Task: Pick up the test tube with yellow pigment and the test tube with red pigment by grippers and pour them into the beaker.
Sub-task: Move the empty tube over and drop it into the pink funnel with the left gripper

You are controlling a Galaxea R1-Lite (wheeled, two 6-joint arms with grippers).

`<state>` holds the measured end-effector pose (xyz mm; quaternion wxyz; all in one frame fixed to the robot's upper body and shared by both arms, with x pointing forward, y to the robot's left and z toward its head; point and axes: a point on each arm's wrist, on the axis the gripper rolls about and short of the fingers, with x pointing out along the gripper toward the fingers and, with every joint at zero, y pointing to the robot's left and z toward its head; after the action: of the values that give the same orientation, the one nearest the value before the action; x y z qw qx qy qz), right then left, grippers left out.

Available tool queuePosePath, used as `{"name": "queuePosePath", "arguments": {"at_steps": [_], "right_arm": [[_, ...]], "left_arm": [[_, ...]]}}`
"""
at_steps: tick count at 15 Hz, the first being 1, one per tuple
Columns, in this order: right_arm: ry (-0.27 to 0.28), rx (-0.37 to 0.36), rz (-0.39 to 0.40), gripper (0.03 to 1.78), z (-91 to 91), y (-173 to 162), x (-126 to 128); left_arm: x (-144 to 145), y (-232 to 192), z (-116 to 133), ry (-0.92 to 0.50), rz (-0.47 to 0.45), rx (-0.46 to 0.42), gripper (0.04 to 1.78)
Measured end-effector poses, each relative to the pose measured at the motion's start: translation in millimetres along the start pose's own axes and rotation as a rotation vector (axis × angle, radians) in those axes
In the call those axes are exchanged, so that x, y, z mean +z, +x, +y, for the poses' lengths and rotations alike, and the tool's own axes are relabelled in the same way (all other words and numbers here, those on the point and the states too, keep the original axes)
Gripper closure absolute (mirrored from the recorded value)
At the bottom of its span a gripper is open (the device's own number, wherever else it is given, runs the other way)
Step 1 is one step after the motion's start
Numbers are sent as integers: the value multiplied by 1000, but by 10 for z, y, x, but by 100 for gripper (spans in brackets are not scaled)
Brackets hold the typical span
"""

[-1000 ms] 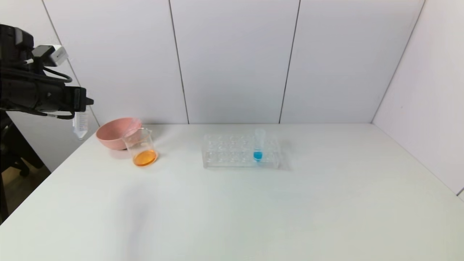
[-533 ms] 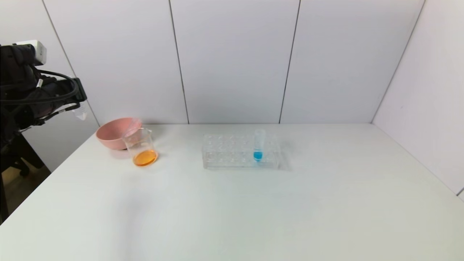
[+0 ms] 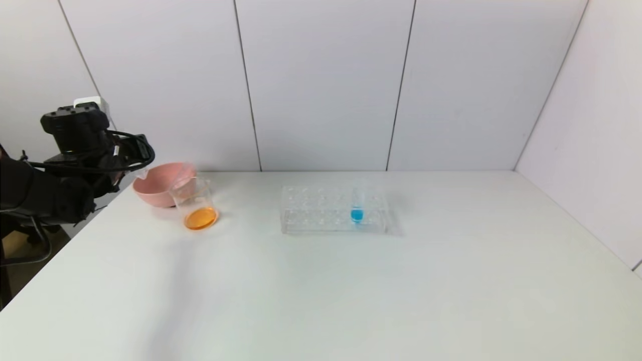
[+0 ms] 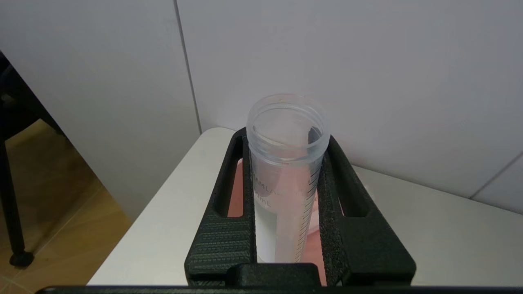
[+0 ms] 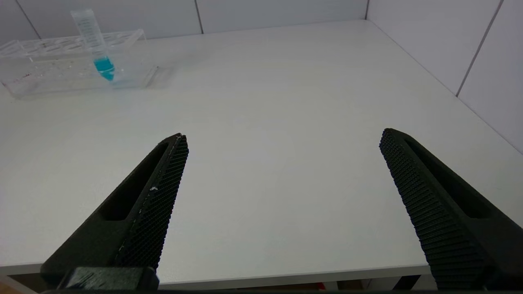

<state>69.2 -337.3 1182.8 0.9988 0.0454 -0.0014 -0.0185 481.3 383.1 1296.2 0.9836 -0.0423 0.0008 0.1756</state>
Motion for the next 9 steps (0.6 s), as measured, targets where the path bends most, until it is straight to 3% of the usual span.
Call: {"name": "queuePosePath", "arguments": {"at_steps": [3, 9], "right_arm": [[0, -1, 0, 10, 0, 0, 0], [0, -1, 0, 10, 0, 0, 0]], "left_arm": [[-129, 307, -51, 8, 5, 52, 138], [-331, 573, -91, 22, 56, 69, 138]]}}
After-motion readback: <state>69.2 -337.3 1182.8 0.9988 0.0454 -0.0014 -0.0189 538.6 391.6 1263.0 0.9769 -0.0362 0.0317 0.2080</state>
